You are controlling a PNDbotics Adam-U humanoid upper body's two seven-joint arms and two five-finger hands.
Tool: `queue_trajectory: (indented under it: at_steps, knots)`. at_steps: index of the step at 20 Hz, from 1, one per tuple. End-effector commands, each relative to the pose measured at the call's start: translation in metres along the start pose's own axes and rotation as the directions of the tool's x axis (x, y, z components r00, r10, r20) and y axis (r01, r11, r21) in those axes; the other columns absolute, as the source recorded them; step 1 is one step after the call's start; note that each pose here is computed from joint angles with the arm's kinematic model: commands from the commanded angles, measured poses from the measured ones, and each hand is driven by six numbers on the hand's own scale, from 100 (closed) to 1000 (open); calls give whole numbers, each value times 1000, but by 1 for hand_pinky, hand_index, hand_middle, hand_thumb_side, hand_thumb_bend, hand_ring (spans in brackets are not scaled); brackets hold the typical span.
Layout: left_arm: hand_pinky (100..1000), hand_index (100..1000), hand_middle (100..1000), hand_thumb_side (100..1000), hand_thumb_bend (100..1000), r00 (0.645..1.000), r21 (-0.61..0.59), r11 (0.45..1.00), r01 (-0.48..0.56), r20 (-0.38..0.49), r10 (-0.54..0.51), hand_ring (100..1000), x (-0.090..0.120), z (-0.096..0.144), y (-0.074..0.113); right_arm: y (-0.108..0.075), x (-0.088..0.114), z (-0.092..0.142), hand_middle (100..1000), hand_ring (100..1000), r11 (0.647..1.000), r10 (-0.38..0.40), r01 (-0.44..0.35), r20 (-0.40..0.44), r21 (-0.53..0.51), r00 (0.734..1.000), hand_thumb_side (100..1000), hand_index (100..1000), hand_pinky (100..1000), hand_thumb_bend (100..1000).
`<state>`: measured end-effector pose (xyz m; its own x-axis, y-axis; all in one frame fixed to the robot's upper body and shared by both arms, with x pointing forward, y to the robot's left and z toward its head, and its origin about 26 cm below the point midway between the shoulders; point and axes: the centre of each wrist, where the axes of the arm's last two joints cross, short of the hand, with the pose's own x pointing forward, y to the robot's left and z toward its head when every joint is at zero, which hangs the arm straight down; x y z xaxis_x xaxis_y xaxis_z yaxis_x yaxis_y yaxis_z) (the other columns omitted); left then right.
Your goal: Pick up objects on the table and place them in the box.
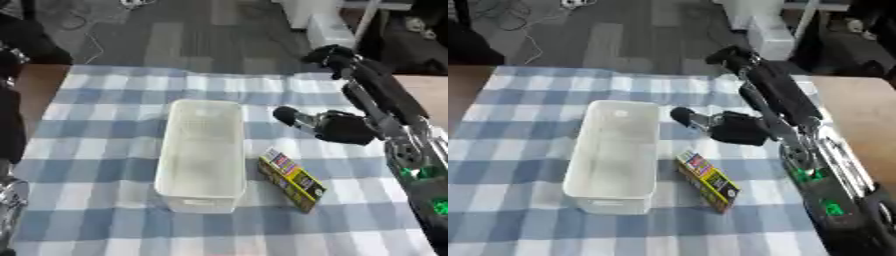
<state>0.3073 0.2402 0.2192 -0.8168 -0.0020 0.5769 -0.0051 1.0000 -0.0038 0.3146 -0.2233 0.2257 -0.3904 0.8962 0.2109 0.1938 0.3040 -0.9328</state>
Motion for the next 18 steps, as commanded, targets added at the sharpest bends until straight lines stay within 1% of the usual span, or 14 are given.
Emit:
queue_trajectory:
  at_steps: [1,13,14,15,18]
  knots:
    - [671,857,797,953,604,1000,-18,1000,10,27,-10,717,6,-4,1,-5,-1,1,831,809,1000,11,-11,5,3,1000,834,856,699,747]
    - [671,857,797,952,605,1000,-21,1000,10,28,-10,716,6,-4,1,6,1,5,822,815,998,2,-2,5,61,1000,860,844,702,730]
    - [671,857,797,952,605,1000,-21,1000,10,28,-9,716,6,-4,1,7,1,5,821,815,998,-1,1,4,67,1000,839,843,702,758]
    - [671,857,797,952,605,1000,-21,1000,10,28,-9,716,6,-4,1,8,0,5,819,815,997,-5,5,3,73,1000,871,840,701,726]
    - [671,857,797,952,605,1000,-24,1000,9,27,-9,716,6,-4,0,13,1,4,817,815,996,-17,17,1,89,1000,871,835,701,725]
